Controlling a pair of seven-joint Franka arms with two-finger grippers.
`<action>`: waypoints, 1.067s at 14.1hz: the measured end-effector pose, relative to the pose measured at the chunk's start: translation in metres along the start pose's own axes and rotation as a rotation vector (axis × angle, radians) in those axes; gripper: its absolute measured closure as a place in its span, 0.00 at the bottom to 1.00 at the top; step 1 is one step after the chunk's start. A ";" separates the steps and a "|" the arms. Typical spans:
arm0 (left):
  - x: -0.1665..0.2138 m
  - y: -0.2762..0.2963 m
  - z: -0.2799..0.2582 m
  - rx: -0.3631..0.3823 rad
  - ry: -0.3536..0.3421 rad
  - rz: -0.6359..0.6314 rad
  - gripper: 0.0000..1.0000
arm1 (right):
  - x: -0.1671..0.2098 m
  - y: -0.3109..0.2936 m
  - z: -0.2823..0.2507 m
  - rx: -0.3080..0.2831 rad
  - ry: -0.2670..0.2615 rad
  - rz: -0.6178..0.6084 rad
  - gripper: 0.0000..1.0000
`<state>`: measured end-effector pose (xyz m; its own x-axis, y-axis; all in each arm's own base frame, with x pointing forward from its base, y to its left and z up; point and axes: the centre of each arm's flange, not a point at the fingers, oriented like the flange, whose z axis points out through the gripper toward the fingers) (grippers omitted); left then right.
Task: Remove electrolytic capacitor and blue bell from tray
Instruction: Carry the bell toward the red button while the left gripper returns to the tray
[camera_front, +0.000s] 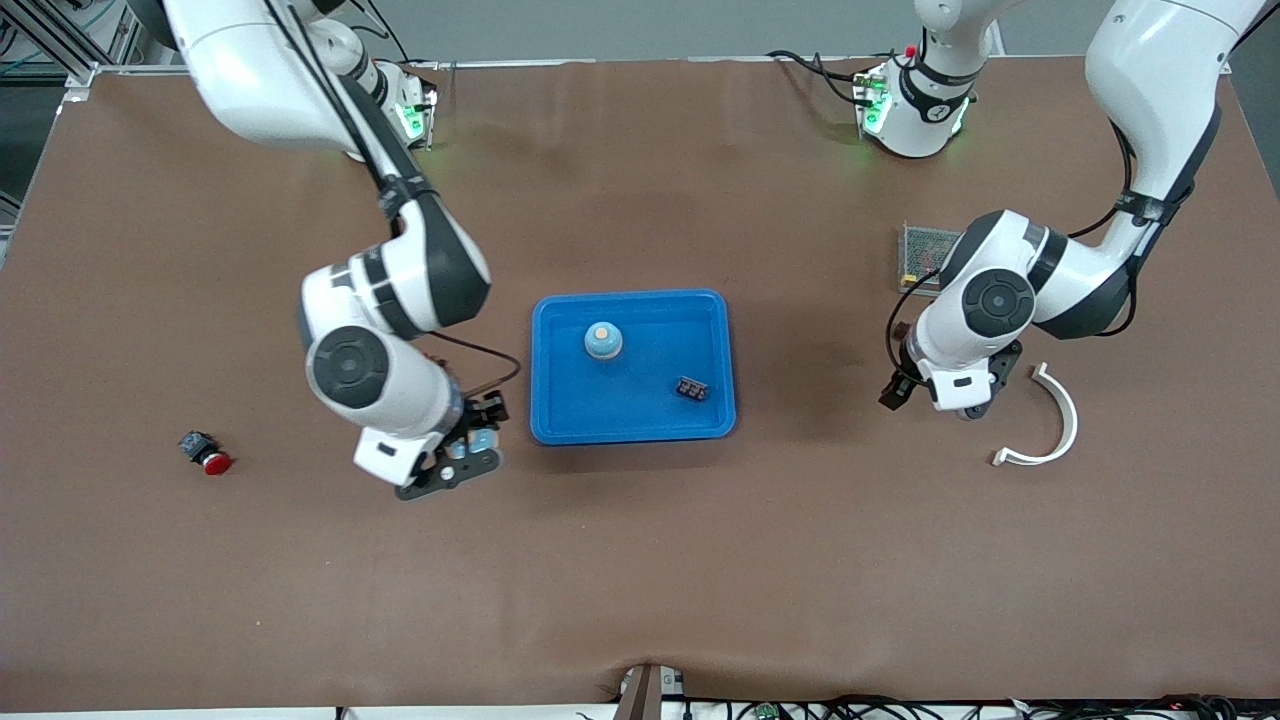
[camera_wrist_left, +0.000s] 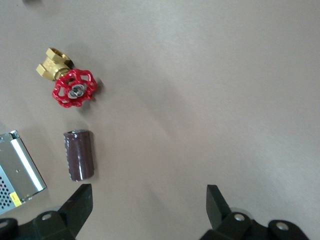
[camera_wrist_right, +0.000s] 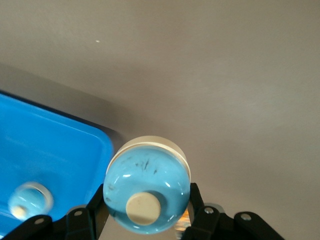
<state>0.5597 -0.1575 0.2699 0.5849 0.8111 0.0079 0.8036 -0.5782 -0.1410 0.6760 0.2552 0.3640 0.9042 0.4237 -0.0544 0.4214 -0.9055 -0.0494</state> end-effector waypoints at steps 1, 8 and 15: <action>-0.006 0.006 -0.006 -0.008 -0.009 0.000 0.00 | -0.003 0.020 -0.004 -0.007 -0.004 -0.065 0.34; -0.049 0.043 -0.030 -0.061 -0.041 -0.064 0.00 | -0.046 0.130 -0.011 -0.082 -0.071 -0.350 0.34; -0.085 0.073 -0.024 -0.071 -0.095 -0.153 0.00 | -0.129 0.240 0.006 -0.061 -0.065 -0.482 0.34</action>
<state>0.5711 -0.2712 0.2828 0.4448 0.8929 -0.0699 0.8902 -0.4493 -0.0749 0.6597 -0.0168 0.3528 0.5996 0.7937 -0.1024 0.7961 -0.6047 -0.0256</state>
